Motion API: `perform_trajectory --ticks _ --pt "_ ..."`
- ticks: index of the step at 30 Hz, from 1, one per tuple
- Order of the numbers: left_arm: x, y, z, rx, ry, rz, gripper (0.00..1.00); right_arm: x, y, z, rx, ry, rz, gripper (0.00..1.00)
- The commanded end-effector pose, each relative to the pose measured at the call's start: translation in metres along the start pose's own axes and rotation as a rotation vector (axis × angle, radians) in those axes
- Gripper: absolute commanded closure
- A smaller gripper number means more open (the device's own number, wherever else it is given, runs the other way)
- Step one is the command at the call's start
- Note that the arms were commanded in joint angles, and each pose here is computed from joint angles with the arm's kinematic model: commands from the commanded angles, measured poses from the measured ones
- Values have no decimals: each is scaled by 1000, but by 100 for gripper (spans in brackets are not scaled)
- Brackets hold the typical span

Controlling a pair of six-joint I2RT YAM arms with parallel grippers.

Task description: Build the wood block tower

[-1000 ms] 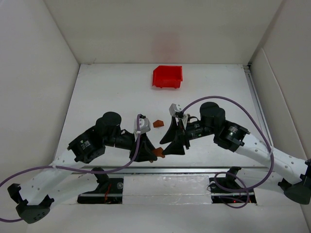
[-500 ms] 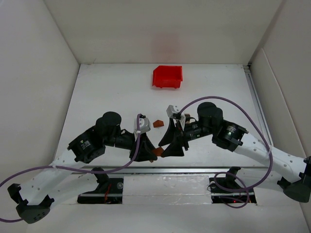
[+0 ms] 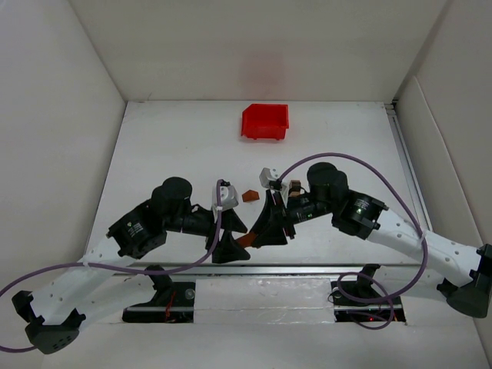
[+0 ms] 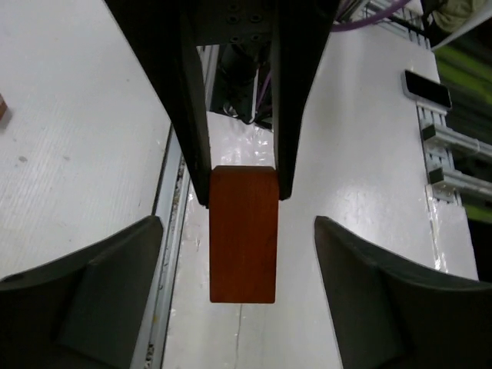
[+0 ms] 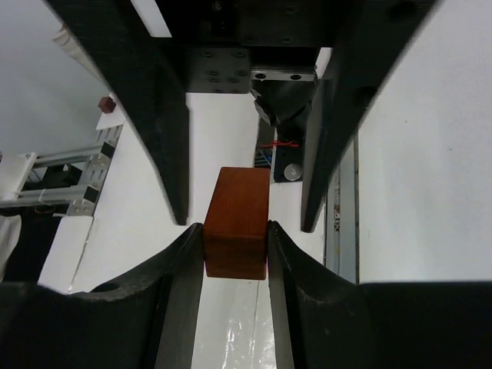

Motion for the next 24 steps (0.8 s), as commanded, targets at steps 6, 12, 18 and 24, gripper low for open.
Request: perform_trajectory --ticks 6,12,18,24 --pt "46 -22 15 211 47 -246 1 34 -14 7 -71 -65 -193 100" --pt "89 -63 16 349 -27 -607 1 57 -38 18 -66 -165 -402 100" --pt "105 -70 -6 202 8 -796 1 93 -70 32 -101 -227 -693 100" --pt "120 -49 -16 52 32 -801 1 109 -70 37 -58 -291 -764 100"
Point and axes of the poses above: each gripper's point midway between its finger pads, its own y axis out along the fingers, its own z axis along the line the jaws close on, x = y × z, the point moved 1 cm from there along -y, back along the fingers, and after that the axes turned 1 degree about y, right-handed, at the moved point
